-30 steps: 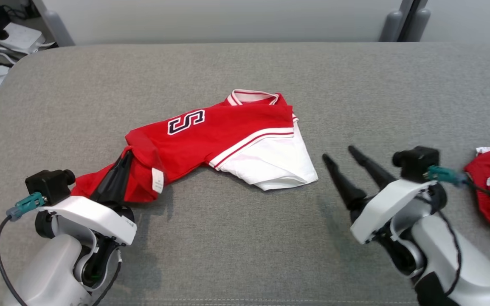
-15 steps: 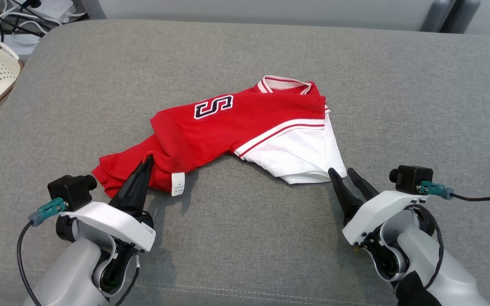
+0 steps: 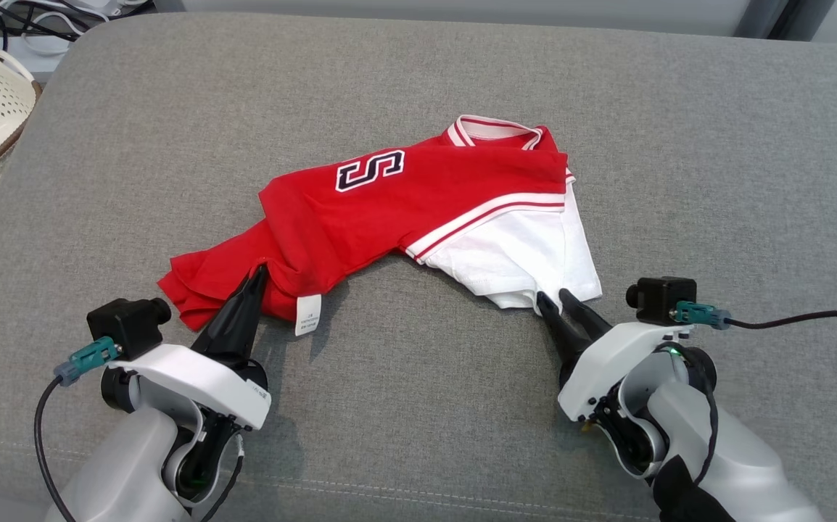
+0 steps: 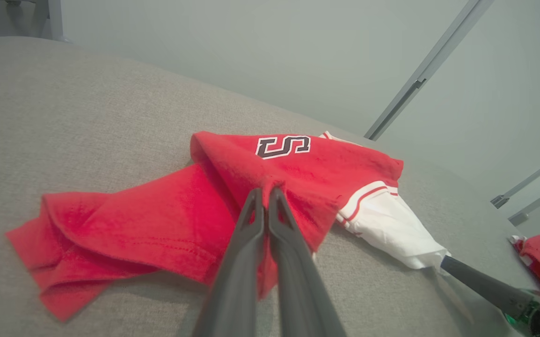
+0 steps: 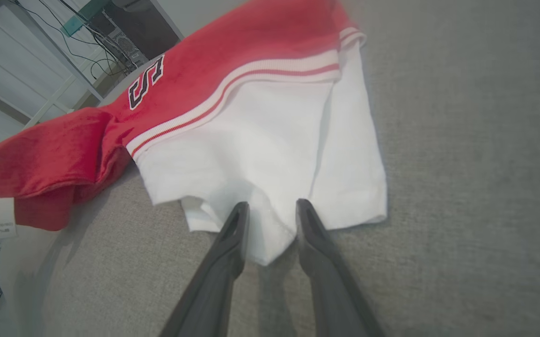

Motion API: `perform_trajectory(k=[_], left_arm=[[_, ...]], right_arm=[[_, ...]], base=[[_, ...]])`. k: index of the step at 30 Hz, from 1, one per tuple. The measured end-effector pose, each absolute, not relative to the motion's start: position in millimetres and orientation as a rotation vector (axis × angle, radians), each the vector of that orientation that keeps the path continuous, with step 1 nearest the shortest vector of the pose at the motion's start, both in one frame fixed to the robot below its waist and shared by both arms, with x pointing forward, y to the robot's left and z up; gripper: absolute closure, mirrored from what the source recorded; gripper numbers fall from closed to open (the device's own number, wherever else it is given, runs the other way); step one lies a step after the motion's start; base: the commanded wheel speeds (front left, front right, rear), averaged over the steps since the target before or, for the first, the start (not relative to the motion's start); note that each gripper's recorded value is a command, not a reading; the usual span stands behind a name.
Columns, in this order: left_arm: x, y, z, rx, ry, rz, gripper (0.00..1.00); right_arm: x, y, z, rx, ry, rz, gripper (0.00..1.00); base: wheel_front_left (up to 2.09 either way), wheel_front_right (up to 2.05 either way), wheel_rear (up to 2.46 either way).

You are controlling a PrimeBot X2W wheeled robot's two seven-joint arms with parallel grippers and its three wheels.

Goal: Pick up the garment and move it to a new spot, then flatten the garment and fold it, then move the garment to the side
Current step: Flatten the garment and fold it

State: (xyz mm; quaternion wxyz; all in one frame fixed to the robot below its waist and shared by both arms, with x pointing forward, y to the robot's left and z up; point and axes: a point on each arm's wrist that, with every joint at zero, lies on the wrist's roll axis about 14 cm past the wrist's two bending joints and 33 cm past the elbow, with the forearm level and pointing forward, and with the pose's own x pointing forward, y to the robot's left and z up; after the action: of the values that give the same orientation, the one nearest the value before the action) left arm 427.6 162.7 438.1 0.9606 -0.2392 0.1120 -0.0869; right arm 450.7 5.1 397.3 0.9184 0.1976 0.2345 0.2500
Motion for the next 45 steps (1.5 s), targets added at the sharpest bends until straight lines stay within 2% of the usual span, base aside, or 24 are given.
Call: perform_trajectory(k=[5,14,26,32,33,34,40,45], left_arm=[[428.5,161.7,439.1,-0.485,0.225,-0.179,1.0],[429.4,157.7,439.4,-0.492,0.224,-0.185,1.0],[426.6,161.5,440.8,-0.489,0.221,-0.174,1.0],[425.9,162.3,440.2,-0.49,0.222,-0.17,1.0],[425.8,162.4,439.7,-0.49,0.223,-0.169,1.0],[425.8,162.4,439.5,-0.49,0.224,-0.169,1.0],[426.4,161.6,438.8,-0.491,0.226,-0.171,1.0],[435.3,167.8,450.0,-0.494,0.193,-0.169,1.0]], right_arm=[[445.3,8.7,396.1,0.369,0.486,0.546,0.5],[445.8,-5.9,388.4,0.336,0.497,0.518,0.51],[435.6,7.8,386.7,0.31,0.52,0.572,0.59],[433.5,9.3,383.9,0.308,0.535,0.577,0.79],[434.2,8.5,383.1,0.31,0.539,0.572,0.98],[435.1,7.4,382.6,0.307,0.54,0.569,1.0],[445.2,3.1,390.2,0.345,0.513,0.539,1.0],[492.1,-18.7,452.8,0.429,0.297,0.486,1.0]], base=[[0.0,0.0,0.0],[0.0,0.0,0.0],[0.0,0.0,0.0],[0.0,0.0,0.0],[0.0,0.0,0.0],[0.0,0.0,0.0],[0.0,0.0,0.0],[0.0,0.0,0.0]])
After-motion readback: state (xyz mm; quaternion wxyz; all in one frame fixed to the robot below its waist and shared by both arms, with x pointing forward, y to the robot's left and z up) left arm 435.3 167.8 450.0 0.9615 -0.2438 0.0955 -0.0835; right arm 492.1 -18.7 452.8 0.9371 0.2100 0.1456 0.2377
